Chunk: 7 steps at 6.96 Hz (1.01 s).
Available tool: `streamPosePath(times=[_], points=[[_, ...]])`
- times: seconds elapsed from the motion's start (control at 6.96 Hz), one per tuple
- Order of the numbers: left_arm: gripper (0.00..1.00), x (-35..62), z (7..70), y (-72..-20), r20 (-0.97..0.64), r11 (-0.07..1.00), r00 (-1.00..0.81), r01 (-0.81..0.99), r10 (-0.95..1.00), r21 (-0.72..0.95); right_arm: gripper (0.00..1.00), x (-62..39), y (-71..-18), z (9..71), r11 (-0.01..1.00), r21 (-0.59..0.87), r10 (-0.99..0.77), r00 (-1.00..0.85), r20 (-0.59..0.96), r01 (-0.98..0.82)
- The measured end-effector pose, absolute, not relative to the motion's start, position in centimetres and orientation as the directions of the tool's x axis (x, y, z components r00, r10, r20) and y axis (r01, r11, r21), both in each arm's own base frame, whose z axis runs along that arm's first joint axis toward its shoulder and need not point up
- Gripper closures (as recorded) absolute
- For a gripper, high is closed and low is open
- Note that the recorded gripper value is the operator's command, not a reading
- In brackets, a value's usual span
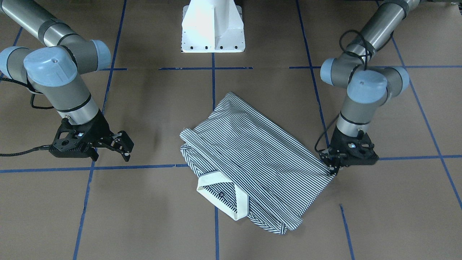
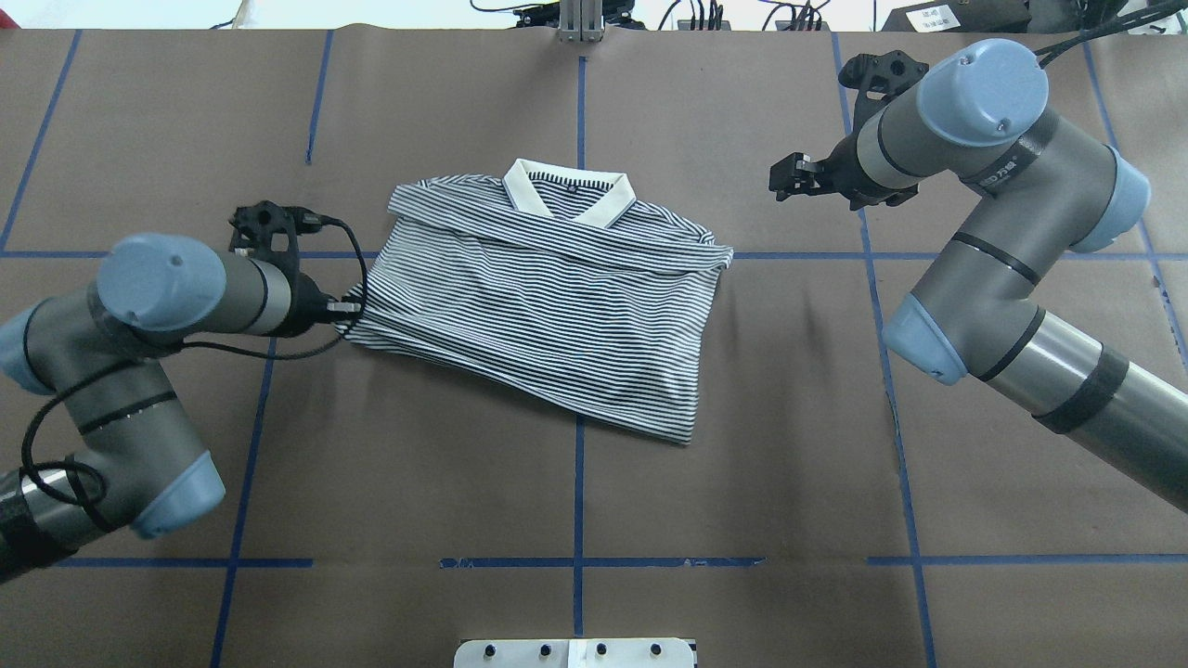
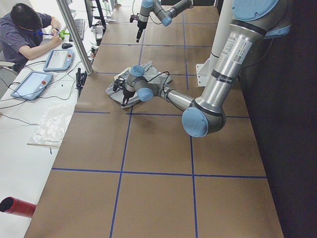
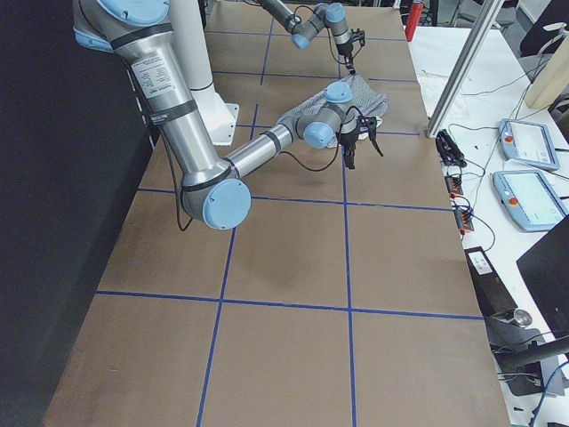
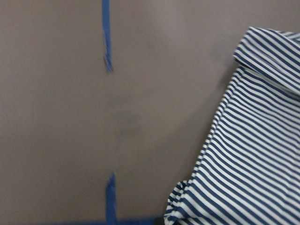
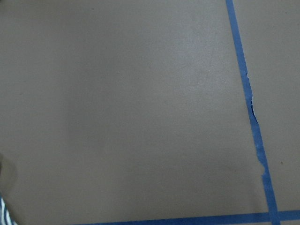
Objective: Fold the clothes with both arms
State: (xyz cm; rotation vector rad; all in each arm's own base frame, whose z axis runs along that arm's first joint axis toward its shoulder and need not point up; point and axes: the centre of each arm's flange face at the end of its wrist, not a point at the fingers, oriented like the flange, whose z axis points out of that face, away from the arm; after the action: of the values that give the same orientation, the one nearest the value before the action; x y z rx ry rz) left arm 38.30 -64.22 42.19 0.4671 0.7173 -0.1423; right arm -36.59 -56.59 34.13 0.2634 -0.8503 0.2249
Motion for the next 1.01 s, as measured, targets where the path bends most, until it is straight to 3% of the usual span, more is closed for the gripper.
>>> streamPosePath(times=[0.14, 0.29, 0.57, 0.86, 1.01], points=[[1.00, 39.0, 42.4, -70.1, -0.641, 0.852, 0.768, 0.329, 0.010, 0.407, 0.00, -36.6, -56.6, 34.1, 0.944, 0.139, 0.090, 0.639, 0.764, -0.299], [0.01, 39.5, 42.1, -73.6, -0.627, 0.827, 0.779, 0.357, -0.006, 0.434, 0.00, -36.7, -56.6, 34.0, 0.944, 0.138, 0.091, 0.638, 0.765, -0.300], [0.00, 38.5, 42.7, -75.4, -0.586, 0.815, 0.809, 0.308, 0.048, 0.492, 0.04, -38.4, -56.5, 32.5, 0.941, 0.099, 0.128, 0.612, 0.780, -0.324], [0.00, 33.8, 43.6, -74.9, -0.578, 0.821, 0.792, 0.189, 0.197, 0.538, 0.35, -44.0, -59.0, 28.4, 0.905, 0.031, 0.239, 0.568, 0.787, -0.423], [0.00, 32.5, 43.5, -74.0, -0.587, 0.816, 0.774, 0.167, 0.239, 0.553, 0.42, -48.0, -60.8, 25.3, 0.873, -0.006, 0.307, 0.540, 0.784, -0.488]])
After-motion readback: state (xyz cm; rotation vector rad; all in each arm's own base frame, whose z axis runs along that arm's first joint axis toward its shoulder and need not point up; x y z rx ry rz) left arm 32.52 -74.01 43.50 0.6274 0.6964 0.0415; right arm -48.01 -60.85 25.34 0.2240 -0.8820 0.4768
